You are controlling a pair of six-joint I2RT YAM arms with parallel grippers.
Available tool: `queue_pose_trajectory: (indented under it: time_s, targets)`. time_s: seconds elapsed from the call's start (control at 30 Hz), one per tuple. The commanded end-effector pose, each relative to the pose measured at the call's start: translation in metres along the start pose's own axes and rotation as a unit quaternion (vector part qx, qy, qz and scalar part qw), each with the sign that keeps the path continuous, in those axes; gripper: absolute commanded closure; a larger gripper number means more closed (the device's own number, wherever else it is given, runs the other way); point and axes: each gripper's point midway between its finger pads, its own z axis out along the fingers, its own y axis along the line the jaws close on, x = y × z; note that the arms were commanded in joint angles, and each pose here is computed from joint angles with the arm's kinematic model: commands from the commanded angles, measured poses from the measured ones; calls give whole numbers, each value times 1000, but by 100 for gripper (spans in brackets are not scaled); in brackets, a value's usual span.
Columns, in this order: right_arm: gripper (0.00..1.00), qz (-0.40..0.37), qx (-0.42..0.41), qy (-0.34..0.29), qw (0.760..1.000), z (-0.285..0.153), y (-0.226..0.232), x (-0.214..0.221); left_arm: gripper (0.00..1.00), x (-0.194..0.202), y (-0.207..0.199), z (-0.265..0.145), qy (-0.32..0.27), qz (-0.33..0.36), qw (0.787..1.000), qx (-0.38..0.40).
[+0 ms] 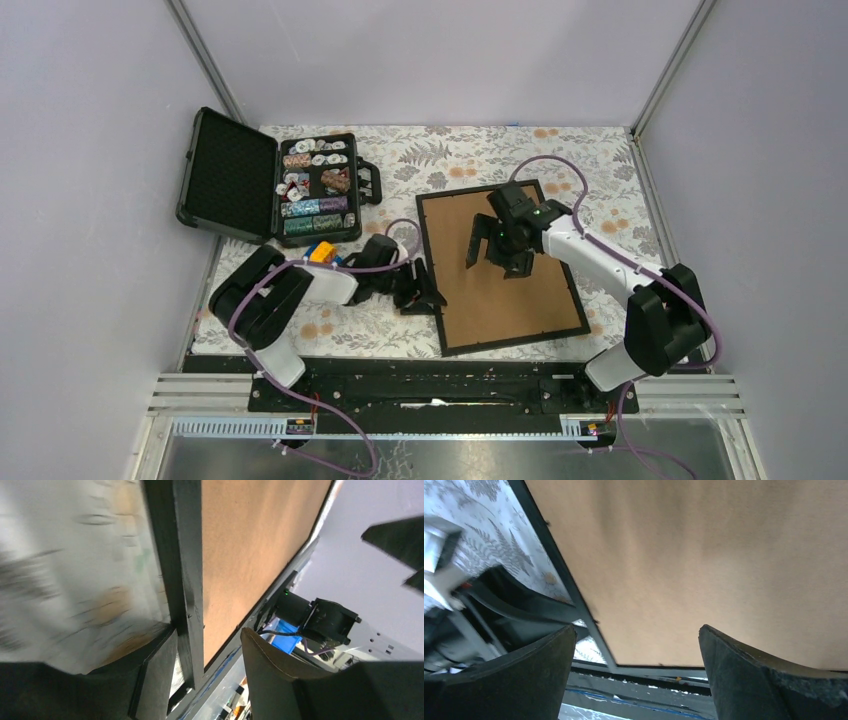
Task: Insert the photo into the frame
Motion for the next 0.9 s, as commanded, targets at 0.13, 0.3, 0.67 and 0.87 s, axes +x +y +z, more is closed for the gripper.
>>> queue_pose_trajectory:
  time_s: [0.13, 0.3, 0.67, 0.87]
  targets:
    - [6, -44, -8, 45, 998, -19, 12, -24, 45, 6, -43, -3, -15, 28, 997, 72]
    - [29, -54, 29, 141, 988, 4, 20, -9, 23, -46, 4, -79, -127, 46, 991, -20]
    - [44, -100, 93, 163, 977, 70, 80, -19, 12, -84, 13, -135, -193, 31, 978, -68]
    - [50, -103, 109, 143, 978, 98, 93, -29, 12, -76, 19, -129, -184, 15, 981, -56]
